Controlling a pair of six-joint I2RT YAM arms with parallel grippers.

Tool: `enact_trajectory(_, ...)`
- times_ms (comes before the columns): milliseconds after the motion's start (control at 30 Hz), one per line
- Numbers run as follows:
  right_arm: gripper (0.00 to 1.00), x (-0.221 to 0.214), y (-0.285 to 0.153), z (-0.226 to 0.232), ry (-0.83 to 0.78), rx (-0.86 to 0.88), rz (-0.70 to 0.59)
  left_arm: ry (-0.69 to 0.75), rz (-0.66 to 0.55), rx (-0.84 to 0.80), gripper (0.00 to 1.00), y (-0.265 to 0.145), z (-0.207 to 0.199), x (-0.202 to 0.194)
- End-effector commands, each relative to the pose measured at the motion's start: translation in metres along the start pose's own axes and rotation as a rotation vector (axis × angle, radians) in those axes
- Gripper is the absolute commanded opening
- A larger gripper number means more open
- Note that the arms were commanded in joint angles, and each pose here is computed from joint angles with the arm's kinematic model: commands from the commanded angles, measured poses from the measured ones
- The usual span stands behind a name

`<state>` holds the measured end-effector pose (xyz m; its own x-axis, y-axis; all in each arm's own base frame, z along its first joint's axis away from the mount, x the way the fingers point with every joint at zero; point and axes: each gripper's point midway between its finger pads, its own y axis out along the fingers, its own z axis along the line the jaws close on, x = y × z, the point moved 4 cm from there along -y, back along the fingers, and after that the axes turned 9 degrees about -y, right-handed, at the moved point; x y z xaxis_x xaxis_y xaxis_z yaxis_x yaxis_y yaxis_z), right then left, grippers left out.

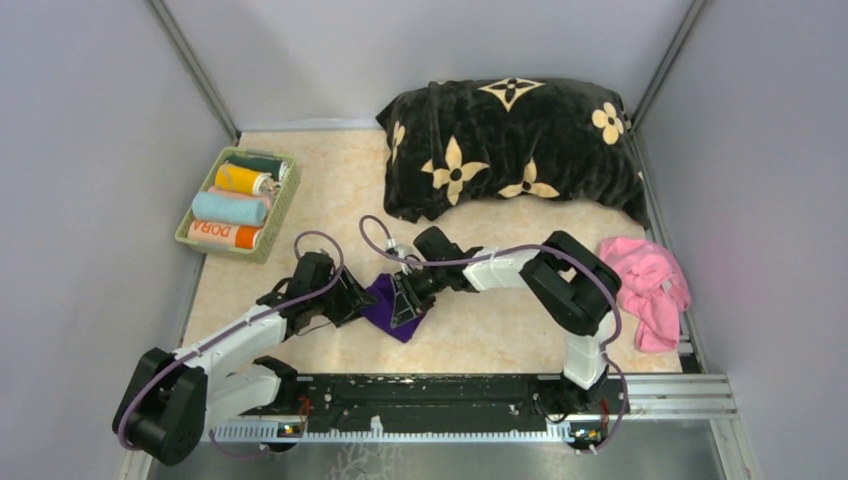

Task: Roll the towels
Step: Roll the towel at the center of the board.

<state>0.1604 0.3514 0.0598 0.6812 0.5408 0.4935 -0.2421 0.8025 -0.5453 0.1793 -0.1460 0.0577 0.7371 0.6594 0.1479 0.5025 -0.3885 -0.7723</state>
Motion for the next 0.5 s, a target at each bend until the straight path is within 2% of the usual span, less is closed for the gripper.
enact_trajectory(0,0.33,0.005,-0.020,-0.008,-0.096,-0.252,-0.051,0.005,0.003,0.154,0.60,0.009,0.040,-0.006)
enact_trajectory(267,0.51,0.029,-0.057,0.024,-0.381,-0.631,-0.138,0.010,-0.011,0.191,0.61,0.008,0.046,-0.005)
enact_trajectory(467,0.54,0.031,-0.049,0.056,-0.620,-0.788,-0.136,0.009,-0.009,0.195,0.61,0.007,0.047,-0.005)
